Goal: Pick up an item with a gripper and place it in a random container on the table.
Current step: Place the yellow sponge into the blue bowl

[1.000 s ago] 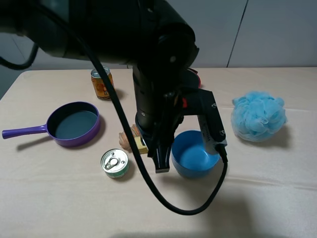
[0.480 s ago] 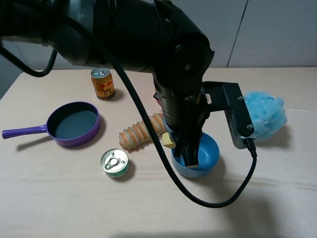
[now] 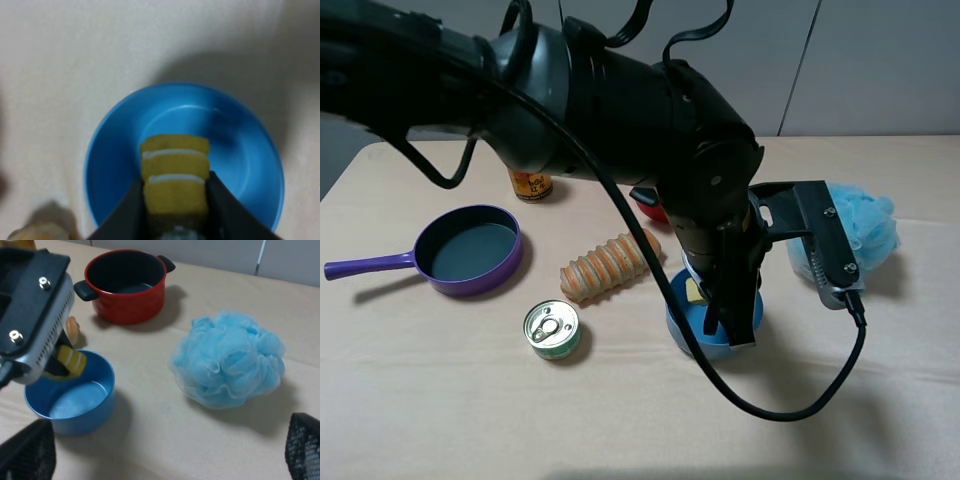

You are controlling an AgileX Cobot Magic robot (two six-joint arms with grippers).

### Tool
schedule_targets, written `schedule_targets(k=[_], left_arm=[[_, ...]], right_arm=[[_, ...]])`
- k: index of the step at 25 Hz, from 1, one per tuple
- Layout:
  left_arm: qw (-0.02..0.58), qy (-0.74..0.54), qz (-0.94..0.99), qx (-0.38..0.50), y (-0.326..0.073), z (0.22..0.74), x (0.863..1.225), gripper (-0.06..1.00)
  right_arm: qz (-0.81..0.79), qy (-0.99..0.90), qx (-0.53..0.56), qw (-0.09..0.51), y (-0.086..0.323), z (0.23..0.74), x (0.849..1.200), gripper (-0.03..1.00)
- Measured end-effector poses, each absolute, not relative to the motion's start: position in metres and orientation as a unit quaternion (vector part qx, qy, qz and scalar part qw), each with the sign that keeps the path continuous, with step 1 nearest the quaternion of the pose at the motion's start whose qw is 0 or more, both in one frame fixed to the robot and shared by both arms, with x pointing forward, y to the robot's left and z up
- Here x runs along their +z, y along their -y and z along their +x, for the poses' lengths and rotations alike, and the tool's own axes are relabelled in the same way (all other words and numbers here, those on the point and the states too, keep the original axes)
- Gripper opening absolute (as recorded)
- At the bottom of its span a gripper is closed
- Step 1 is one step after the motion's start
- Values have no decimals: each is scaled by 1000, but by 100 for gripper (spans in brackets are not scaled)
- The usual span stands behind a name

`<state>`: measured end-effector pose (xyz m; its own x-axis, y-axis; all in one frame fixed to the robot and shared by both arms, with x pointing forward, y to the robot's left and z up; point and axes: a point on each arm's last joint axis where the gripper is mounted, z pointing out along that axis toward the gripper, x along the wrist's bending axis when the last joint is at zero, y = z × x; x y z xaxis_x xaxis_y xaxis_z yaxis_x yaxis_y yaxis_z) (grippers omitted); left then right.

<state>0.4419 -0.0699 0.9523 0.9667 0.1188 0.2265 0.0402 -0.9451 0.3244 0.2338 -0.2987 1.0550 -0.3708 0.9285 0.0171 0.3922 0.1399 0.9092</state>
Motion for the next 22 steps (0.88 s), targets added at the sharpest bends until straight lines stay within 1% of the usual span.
schedule_targets(k=[10,22], left_arm=[[163,-42,979,118,75,443,938,23],[170,-42,977,120,76,444,938,23]], right_arm=[[476,-694,451,297,299,234,1055,69],[476,-694,451,297,299,234,1055,69]])
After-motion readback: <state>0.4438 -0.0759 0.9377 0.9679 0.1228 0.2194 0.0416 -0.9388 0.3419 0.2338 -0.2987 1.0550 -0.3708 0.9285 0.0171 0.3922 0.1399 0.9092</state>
